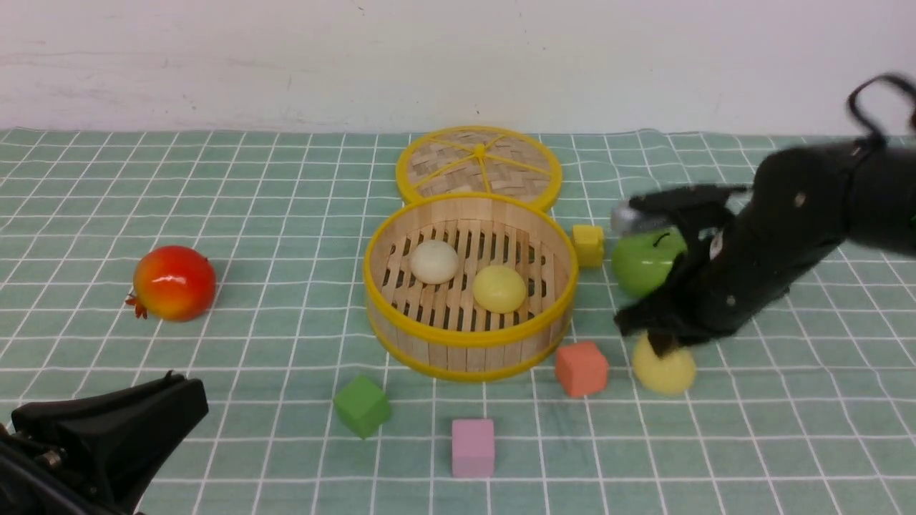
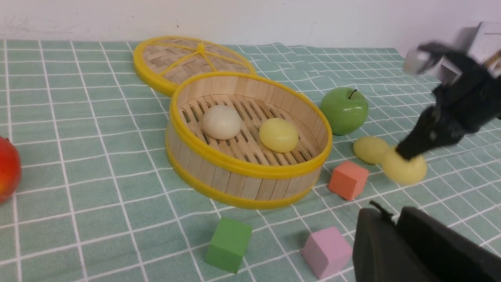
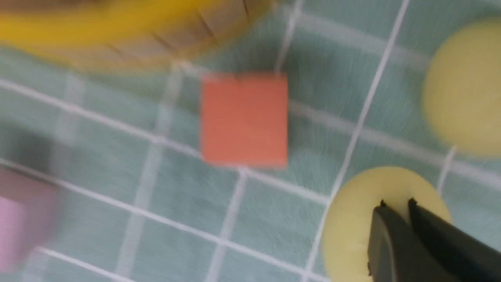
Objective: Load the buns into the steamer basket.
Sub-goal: Use the right arm to put the steamed stuffed bun into the steamer
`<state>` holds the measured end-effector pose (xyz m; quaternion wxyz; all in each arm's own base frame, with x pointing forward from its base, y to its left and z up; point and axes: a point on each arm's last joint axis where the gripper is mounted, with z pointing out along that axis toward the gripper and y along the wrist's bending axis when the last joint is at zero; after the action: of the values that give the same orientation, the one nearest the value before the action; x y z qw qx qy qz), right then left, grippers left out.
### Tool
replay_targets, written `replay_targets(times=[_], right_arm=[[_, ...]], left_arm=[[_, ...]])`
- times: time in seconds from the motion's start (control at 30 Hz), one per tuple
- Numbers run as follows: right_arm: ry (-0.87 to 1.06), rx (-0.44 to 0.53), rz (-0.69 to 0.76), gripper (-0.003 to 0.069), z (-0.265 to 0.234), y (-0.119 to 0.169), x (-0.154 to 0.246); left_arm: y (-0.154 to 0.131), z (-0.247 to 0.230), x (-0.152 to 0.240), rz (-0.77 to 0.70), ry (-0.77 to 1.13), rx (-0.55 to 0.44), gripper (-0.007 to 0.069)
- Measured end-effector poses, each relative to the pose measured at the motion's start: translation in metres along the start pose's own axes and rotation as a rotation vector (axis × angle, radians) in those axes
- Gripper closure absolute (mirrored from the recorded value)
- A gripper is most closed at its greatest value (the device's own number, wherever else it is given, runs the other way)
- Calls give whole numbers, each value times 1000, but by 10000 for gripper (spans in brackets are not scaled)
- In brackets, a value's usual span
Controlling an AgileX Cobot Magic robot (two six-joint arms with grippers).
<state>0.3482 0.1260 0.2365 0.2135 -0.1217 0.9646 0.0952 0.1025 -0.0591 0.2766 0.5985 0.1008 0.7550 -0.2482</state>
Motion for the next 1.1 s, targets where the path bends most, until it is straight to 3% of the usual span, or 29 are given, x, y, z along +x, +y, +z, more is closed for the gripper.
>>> replay_targets(times=[0.2, 0.4, 0.6, 1.1], right_arm=[[-256, -92, -16, 655, -32, 15, -61], [-299, -136, -23, 653, 18, 17, -100], [-262, -163, -11, 652, 70, 16, -115], [-306, -161, 13, 624, 105, 12, -125]], left_arm=[[0, 0, 0, 0, 0, 0, 554], [0, 0, 0, 0, 0, 0, 551], [0, 0, 0, 0, 0, 0, 544], [0, 0, 0, 0, 0, 0, 533]])
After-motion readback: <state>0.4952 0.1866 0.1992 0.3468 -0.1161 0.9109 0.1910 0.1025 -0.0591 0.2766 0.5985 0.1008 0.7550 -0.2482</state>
